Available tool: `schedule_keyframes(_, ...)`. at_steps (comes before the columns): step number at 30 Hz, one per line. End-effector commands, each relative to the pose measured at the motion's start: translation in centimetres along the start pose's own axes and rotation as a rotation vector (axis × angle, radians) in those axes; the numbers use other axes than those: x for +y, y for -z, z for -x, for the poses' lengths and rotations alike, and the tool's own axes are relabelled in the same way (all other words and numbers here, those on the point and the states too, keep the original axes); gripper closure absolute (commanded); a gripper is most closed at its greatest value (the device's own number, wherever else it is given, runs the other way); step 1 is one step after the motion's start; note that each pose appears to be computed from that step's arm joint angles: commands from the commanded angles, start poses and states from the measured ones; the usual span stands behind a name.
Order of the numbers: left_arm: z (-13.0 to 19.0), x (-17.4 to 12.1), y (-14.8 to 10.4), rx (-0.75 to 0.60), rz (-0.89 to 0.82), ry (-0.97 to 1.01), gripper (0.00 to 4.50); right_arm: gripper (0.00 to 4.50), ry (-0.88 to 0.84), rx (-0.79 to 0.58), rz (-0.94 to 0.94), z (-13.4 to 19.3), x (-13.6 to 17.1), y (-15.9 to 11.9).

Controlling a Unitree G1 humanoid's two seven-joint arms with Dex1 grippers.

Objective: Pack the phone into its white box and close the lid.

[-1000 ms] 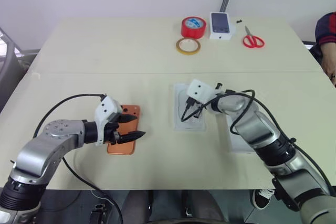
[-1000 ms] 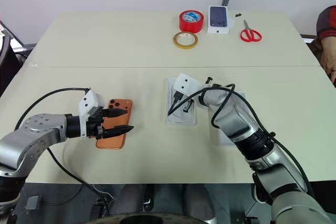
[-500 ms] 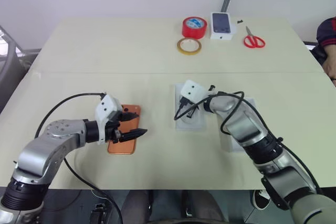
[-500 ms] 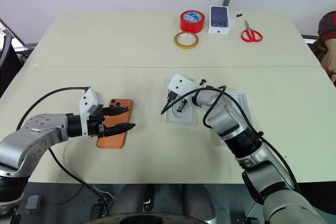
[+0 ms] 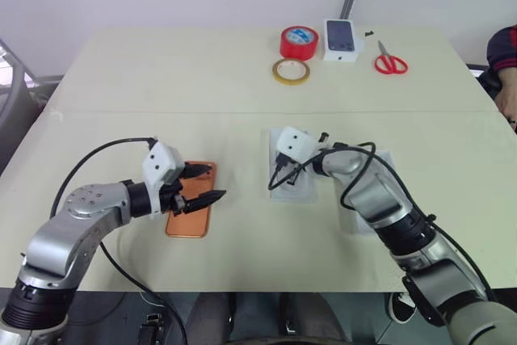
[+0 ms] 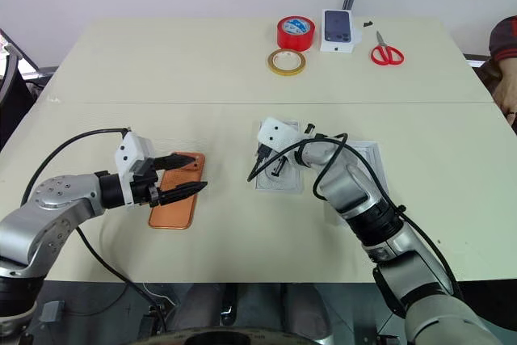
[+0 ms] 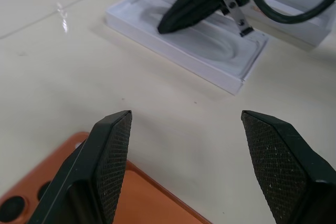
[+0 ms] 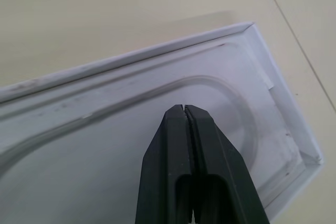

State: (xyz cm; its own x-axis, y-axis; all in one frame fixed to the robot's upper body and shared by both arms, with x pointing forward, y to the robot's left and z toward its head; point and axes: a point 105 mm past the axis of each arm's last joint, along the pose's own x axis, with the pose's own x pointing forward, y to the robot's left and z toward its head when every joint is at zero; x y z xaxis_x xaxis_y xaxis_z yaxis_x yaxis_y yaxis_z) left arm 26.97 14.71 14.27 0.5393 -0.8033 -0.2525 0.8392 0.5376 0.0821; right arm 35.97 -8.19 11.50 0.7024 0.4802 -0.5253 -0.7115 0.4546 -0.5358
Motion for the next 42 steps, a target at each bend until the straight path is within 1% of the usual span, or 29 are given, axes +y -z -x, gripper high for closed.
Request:
schedule_keyframes(1, 0.5, 1.0, -1.1, -0.039, -0.042, -0.065, 0.99, 4.45, 0.008, -0.022, 0.009, 0.9, -0.4, -0.6)
schedule_keyframes(2, 0.6, 1.2, -1.1, -0.038, -0.040, -0.078, 0.99, 4.45, 0.017, -0.027, 0.013, 1.0, -0.6, -0.7)
schedule_keyframes(5, 1.3, 3.3, -0.5, -0.012, 0.058, -0.206, 0.99, 4.45, 0.025, -0.116, -0.008, 1.9, -1.6, -2.9)
schedule_keyframes(7, 2.4, 5.1, -0.1, -0.015, 0.177, -0.317, 0.99, 4.45, -0.034, -0.205, -0.012, 2.7, -1.0, -5.0)
schedule_keyframes(9, 3.3, 6.2, 0.4, 0.003, 0.235, -0.404, 0.99, 4.45, -0.101, -0.262, -0.010, 3.1, 0.2, -6.4)
schedule_keyframes(10, 4.1, 6.6, 0.8, 0.015, 0.266, -0.452, 0.47, 4.50, -0.155, -0.289, -0.014, 3.1, 1.4, -7.0)
schedule_keyframes(11, 4.7, 6.9, 1.1, 0.024, 0.294, -0.485, 0.21, 4.50, -0.198, -0.302, -0.014, 3.0, 2.3, -7.4)
schedule_keyframes(12, 5.2, 7.0, 1.5, 0.038, 0.323, -0.516, 0.06, 4.50, -0.237, -0.304, 0.009, 2.8, 3.3, -7.5)
schedule_keyframes(13, 5.5, 6.9, 1.8, 0.048, 0.348, -0.532, 0.06, 4.50, -0.262, -0.298, 0.034, 2.6, 4.0, -7.4)
schedule_keyframes(16, 6.3, 5.9, 3.1, 0.121, 0.442, -0.543, 0.06, 4.50, -0.324, -0.267, 0.086, 1.5, 5.8, -6.9)
schedule_keyframes(19, 6.5, 4.2, 4.1, 0.176, 0.545, -0.498, 0.06, 4.50, -0.360, -0.253, 0.106, 0.5, 6.9, -7.0)
schedule_keyframes(23, 6.1, 1.9, 5.0, 0.223, 0.656, -0.426, 0.06, 4.50, -0.395, -0.243, 0.117, -0.5, 7.6, -7.3)
schedule_keyframes(26, 5.4, 0.2, 5.8, 0.290, 0.706, -0.361, 0.06, 4.50, -0.433, -0.230, 0.141, -1.1, 8.3, -7.3)
schedule_keyframes(30, 3.7, -1.1, 5.9, 0.282, 0.760, -0.286, 0.06, 4.50, -0.457, -0.219, 0.181, -1.7, 9.0, -7.3)
schedule_keyframes(37, 0.6, -2.9, 5.4, 0.252, 0.803, -0.175, 0.06, 4.50, -0.437, -0.214, 0.214, -2.1, 8.9, -7.3)
schedule_keyframes(42, -0.7, -3.2, 4.7, 0.217, 0.830, -0.138, 0.06, 4.50, -0.423, -0.211, 0.207, -2.1, 8.8, -7.3)
